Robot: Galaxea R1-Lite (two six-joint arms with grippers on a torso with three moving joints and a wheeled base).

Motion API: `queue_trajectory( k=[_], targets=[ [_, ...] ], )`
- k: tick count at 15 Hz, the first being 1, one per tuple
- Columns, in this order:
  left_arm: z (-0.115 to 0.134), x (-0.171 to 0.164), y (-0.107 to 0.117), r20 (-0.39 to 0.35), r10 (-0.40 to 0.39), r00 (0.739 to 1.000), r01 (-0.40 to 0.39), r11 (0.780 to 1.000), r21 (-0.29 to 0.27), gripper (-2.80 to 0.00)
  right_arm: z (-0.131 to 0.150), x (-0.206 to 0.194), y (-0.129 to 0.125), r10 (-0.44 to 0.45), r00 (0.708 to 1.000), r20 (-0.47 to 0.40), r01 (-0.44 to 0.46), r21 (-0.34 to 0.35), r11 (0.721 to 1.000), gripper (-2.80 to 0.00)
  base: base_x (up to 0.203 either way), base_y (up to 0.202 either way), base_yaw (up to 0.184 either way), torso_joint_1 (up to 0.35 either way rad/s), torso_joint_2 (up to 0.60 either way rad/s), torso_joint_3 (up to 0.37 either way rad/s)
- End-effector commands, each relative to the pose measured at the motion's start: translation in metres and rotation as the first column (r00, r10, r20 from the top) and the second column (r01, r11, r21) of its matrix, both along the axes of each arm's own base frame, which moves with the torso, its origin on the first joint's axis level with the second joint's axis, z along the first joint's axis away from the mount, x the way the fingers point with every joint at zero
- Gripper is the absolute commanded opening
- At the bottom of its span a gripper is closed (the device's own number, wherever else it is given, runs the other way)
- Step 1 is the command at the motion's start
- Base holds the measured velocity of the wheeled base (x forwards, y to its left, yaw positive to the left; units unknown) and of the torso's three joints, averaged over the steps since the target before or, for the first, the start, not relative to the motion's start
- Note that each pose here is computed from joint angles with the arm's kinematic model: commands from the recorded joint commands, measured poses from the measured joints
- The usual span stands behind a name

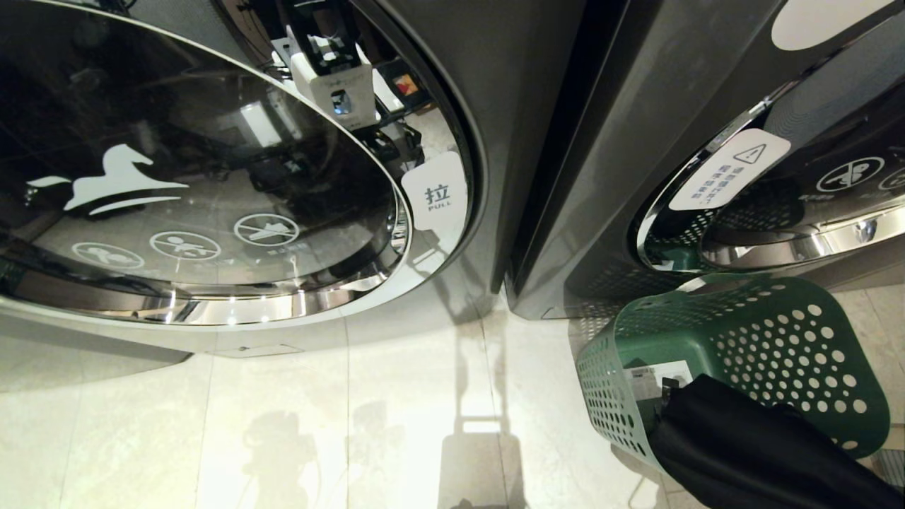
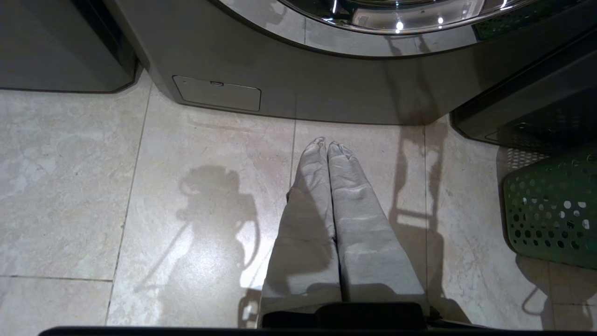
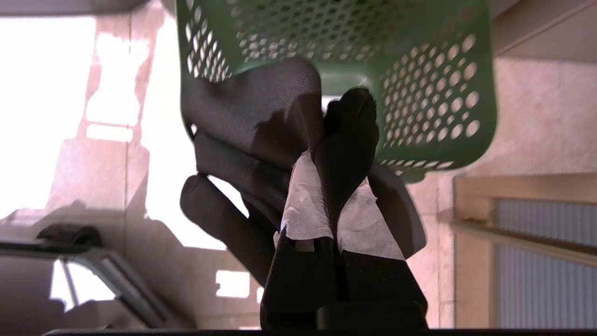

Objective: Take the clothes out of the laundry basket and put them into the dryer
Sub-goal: Take the clothes out of the basket

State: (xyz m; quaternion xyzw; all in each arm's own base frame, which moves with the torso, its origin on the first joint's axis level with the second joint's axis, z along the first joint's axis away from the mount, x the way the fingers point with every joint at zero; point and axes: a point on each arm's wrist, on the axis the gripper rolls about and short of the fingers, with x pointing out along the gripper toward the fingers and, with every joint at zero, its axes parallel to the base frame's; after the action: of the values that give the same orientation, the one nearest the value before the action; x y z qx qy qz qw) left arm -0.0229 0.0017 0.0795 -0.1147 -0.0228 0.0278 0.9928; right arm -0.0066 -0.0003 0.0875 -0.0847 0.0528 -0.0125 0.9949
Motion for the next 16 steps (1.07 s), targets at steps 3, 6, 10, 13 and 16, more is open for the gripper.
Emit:
queue_trajectory(
  k=[3, 6, 10, 13, 16],
  targets=[
    [-0.008, 0.002, 0.0, -0.028, 0.001, 1.0, -0.001, 1.0, -0.001, -2.8, -0.003, -0.012, 0.0, 0.011, 0.991, 0.136, -0.009, -0.014, 1.0, -2.8, 0.0, 0.0, 0.0, 0.0, 0.0, 0.0],
    [-0.008, 0.002, 0.0, -0.029, 0.001, 1.0, -0.001, 1.0, -0.001, -2.8, -0.005, -0.016, 0.0, 0.021, 0.983, 0.184, -0.019, -0.009, 1.0, -2.8, 0.0, 0.0, 0.0, 0.0, 0.0, 0.0],
    [-0.008, 0.002, 0.0, -0.027, 0.0, 1.0, 0.0, 1.0, -0.001, -2.8, -0.014, -0.016, 0.001, 0.05, 0.994, 0.097, -0.055, 0.046, 0.997, -2.8, 0.0, 0.0, 0.0, 0.0, 0.0, 0.0],
    [-0.008, 0.002, 0.0, -0.028, 0.0, 1.0, 0.0, 1.0, -0.001, -2.8, -0.014, -0.016, 0.001, 0.048, 0.994, 0.099, -0.053, 0.052, 0.997, -2.8, 0.0, 0.0, 0.0, 0.0, 0.0, 0.0],
    [-0.008, 0.002, 0.0, -0.028, 0.001, 1.0, -0.001, 1.0, -0.001, -2.8, -0.014, -0.016, 0.001, 0.047, 0.994, 0.1, -0.053, 0.053, 0.997, -2.8, 0.0, 0.0, 0.0, 0.0, 0.0, 0.0]
  ],
)
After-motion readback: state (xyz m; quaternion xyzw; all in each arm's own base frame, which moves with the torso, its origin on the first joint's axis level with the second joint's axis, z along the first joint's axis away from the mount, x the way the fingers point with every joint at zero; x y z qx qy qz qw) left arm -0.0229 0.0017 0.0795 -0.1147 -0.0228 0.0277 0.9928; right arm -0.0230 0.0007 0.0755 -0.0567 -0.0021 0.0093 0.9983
